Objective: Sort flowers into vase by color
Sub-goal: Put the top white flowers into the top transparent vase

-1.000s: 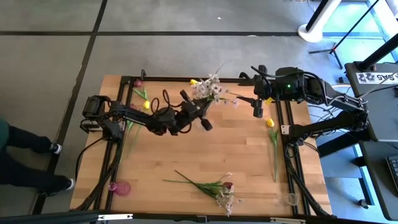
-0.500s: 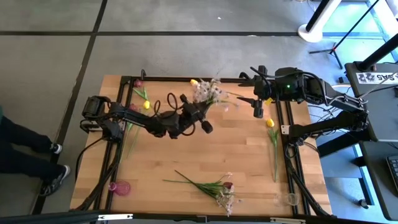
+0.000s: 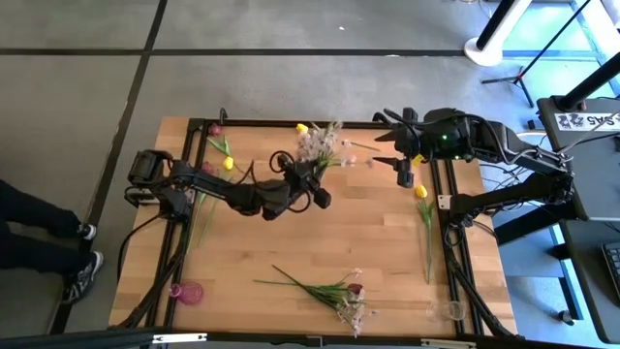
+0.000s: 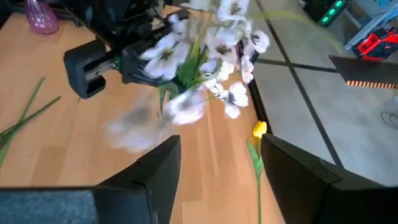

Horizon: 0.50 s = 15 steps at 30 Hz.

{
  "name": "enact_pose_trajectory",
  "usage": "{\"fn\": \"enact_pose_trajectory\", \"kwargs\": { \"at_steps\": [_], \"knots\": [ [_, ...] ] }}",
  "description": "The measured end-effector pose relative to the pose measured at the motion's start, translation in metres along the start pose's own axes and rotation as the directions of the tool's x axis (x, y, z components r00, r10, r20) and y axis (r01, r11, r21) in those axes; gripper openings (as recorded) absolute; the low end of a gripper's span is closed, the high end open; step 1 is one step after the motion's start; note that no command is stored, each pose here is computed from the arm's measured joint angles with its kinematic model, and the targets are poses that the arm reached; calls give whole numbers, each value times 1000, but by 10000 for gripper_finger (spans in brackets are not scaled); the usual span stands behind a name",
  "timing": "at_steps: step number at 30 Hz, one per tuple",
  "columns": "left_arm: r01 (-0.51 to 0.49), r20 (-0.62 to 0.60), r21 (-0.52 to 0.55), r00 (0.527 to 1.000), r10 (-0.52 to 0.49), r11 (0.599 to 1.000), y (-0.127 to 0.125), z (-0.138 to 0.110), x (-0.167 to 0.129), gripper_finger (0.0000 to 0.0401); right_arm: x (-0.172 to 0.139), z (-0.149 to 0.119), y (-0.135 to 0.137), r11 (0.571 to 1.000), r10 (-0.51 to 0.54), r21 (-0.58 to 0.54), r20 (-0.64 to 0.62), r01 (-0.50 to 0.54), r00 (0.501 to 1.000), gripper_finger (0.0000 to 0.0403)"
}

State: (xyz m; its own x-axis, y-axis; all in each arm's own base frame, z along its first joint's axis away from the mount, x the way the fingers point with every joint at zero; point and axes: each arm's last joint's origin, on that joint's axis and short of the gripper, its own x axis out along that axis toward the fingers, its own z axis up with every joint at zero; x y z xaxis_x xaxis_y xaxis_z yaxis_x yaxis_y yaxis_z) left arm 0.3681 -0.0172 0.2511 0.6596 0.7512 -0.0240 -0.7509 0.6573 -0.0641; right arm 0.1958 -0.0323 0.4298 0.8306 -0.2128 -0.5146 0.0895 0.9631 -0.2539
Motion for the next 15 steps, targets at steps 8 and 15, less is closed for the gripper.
{"fn": "enact_pose_trajectory", "kwargs": {
  "at_steps": [8,15],
  "knots": [
    [-82,-79,-8,994,81,997,-4,-16,-14,116,0,-2,0,1000,5,6,-20,-5,1000,220],
    [-88,-176,-55,981,77,995,-1,-30,-18,143,0,-8,2,1000,21,11,-85,-21,996,220]
  ]
}}
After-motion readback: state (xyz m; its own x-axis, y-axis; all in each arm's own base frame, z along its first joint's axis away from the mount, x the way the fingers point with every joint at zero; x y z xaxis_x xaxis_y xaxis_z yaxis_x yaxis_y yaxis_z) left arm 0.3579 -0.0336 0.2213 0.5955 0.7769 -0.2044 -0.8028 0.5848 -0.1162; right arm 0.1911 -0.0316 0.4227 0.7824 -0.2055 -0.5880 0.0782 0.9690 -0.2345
